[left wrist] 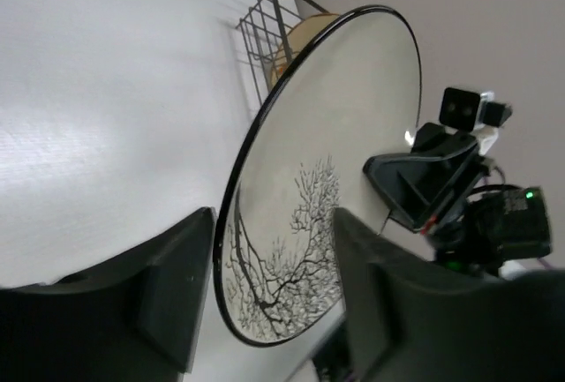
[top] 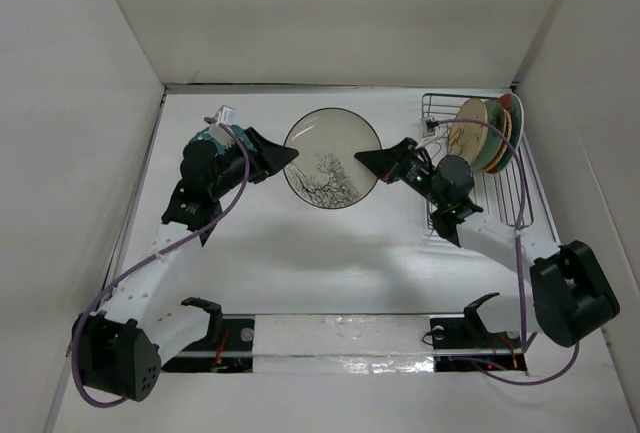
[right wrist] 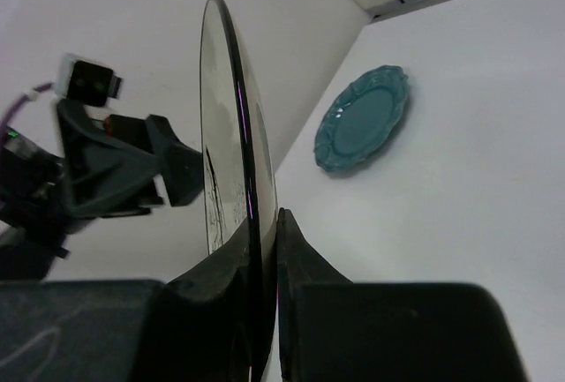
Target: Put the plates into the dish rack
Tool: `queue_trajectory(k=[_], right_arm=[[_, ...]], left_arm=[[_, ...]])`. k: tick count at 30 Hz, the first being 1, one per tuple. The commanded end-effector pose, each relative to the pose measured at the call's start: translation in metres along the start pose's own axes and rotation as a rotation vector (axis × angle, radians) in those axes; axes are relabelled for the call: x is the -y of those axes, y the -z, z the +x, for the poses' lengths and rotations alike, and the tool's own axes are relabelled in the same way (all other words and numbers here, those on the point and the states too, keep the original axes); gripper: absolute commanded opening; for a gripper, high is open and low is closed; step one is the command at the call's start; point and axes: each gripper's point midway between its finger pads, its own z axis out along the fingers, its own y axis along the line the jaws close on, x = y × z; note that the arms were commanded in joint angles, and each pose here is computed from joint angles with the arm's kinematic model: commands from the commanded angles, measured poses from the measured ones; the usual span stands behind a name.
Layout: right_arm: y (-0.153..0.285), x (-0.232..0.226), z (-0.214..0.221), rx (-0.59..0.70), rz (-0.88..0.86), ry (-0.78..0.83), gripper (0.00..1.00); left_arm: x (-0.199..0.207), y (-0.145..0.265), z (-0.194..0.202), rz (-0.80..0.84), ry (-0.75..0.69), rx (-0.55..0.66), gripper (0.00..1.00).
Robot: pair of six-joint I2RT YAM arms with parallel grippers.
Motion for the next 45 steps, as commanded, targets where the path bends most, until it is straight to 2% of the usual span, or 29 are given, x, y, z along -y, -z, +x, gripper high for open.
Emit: queue_trajectory(k=[1, 3, 4, 5, 6, 7, 8, 11, 13, 14, 16, 17, 20, 23, 35, 40, 45], right_arm=[[0.007, -0.026, -0.048, 0.114, -0.039, 0.151, 0.00], [0.010, -0.020, -0.079, 0.165, 0.055, 0.186, 0.00], [0.017, -0.025, -0.098, 0.205, 0.085, 0.245, 0.00], [0.022, -0.019, -0.118, 0.267, 0.162, 0.280, 0.00], [0.029, -0.006, -0.125, 0.268, 0.256, 0.300, 0.00], [0.038, -0.013, -0.152, 0.328, 0.303, 0.381, 0.00], [0.048, -0.005, -0.171, 0.397, 0.402, 0.415, 0.00], [0.074, 0.013, -0.213, 0.469, 0.650, 0.552, 0.00], [0.086, 0.027, -0.226, 0.438, 0.788, 0.646, 0.00], [0.091, 0.026, -0.245, 0.468, 0.852, 0.677, 0.00], [0.098, 0.036, -0.253, 0.413, 0.950, 0.734, 0.00], [0.104, 0.028, -0.273, 0.451, 0.992, 0.749, 0.00], [0.106, 0.052, -0.283, 0.344, 1.130, 0.810, 0.00], [0.111, 0.063, -0.289, 0.298, 1.239, 0.848, 0.00], [0.123, 0.139, -0.288, 0.114, 1.422, 0.861, 0.00], [0.122, 0.151, -0.282, 0.094, 1.386, 0.842, 0.00], [0.107, 0.178, -0.257, 0.027, 1.324, 0.798, 0.00]], left_arm=[[0.044, 0.024, -0.030, 0.055, -0.194, 0.081, 0.62], [0.051, 0.038, -0.040, 0.020, -0.248, 0.120, 0.71], [0.052, 0.043, -0.044, 0.006, -0.304, 0.136, 0.79], [0.063, 0.056, -0.055, -0.004, -0.347, 0.192, 0.82], [0.058, 0.063, -0.055, -0.042, -0.364, 0.191, 0.83], [0.059, 0.068, -0.054, -0.063, -0.424, 0.194, 0.84], [0.061, 0.078, -0.066, -0.112, -0.460, 0.252, 0.84], [0.055, 0.088, -0.057, -0.163, -0.559, 0.244, 0.82], [0.055, 0.090, -0.050, -0.162, -0.592, 0.244, 0.82], [0.051, 0.094, -0.047, -0.168, -0.609, 0.259, 0.82], [0.055, 0.095, -0.043, -0.142, -0.627, 0.282, 0.81], [0.051, 0.098, -0.040, -0.145, -0.633, 0.294, 0.81], [0.048, 0.106, -0.045, -0.171, -0.651, 0.376, 0.81], [0.040, 0.107, -0.045, -0.203, -0.653, 0.397, 0.80], [0.021, 0.090, -0.026, -0.224, -0.658, 0.328, 0.79], [0.022, 0.080, -0.025, -0.215, -0.659, 0.311, 0.78], [0.015, 0.075, -0.025, -0.246, -0.654, 0.298, 0.77]])
